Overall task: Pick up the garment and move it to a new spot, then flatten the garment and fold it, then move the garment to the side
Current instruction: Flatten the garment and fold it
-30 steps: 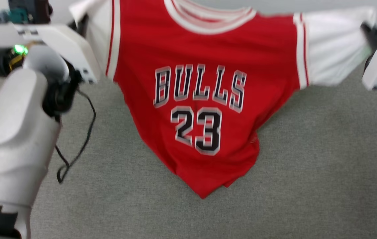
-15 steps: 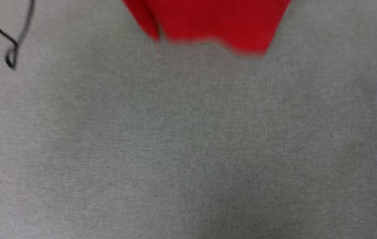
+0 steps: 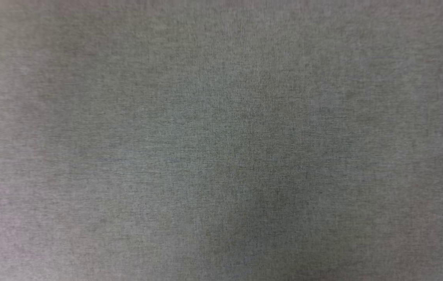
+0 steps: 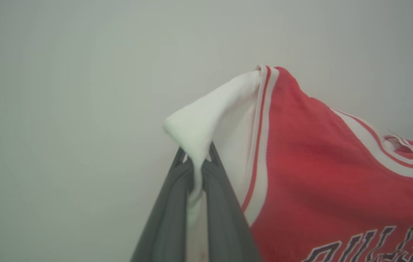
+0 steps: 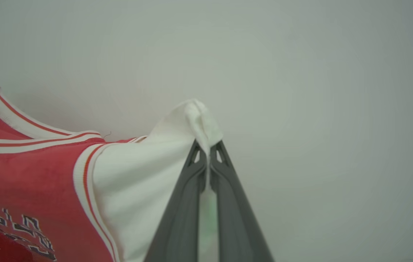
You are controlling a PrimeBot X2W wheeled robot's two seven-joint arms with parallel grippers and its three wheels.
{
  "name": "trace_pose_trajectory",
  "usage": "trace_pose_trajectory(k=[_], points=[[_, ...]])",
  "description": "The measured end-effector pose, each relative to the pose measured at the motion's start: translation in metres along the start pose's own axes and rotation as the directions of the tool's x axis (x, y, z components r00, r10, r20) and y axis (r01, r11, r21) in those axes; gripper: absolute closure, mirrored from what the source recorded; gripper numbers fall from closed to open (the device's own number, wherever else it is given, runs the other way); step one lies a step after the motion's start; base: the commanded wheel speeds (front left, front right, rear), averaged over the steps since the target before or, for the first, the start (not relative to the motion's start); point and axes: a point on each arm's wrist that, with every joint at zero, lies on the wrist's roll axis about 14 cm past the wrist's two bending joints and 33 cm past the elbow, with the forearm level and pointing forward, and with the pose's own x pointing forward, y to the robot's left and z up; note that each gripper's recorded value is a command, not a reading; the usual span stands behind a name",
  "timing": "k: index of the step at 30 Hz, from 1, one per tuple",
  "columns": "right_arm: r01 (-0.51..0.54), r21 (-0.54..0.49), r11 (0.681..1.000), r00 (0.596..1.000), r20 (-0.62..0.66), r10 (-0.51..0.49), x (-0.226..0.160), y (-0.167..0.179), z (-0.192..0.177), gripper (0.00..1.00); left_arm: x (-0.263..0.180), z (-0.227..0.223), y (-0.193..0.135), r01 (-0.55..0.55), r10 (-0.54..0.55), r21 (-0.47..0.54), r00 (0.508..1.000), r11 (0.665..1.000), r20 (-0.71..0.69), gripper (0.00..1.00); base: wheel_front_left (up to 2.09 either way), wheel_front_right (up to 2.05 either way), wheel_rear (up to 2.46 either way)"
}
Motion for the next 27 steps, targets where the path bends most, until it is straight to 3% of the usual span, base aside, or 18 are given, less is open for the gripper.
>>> trace_pose_trajectory(k=[7,14,20,27], points=[[-0.041,0.047,0.998,0.988,-0.144,0.048,-0.008,0.02,-0.084,1.0,-0.017,-0.086,0.007,-0.034,0.024,-0.072,0.99,0.997,-0.136,1.0,0.0,0.0,0.0],[-0.066,0.125,0.99,0.971,-0.222,0.092,-0.043,0.037,-0.117,1.0,-0.056,-0.118,0.012,-0.052,0.026,-0.111,0.974,0.992,-0.223,1.0,0.0,0.0,0.0],[-0.07,0.196,0.978,0.95,-0.287,0.125,-0.102,0.041,-0.126,1.0,-0.116,-0.126,0.02,-0.1,0.05,-0.164,0.957,0.981,-0.286,1.0,0.0,0.0,0.0],[-0.03,0.282,0.959,0.912,-0.385,0.142,-0.202,0.044,-0.129,1.0,-0.21,-0.122,0.019,-0.164,0.082,-0.205,0.93,0.965,-0.358,1.0,0.0,0.0,0.0]])
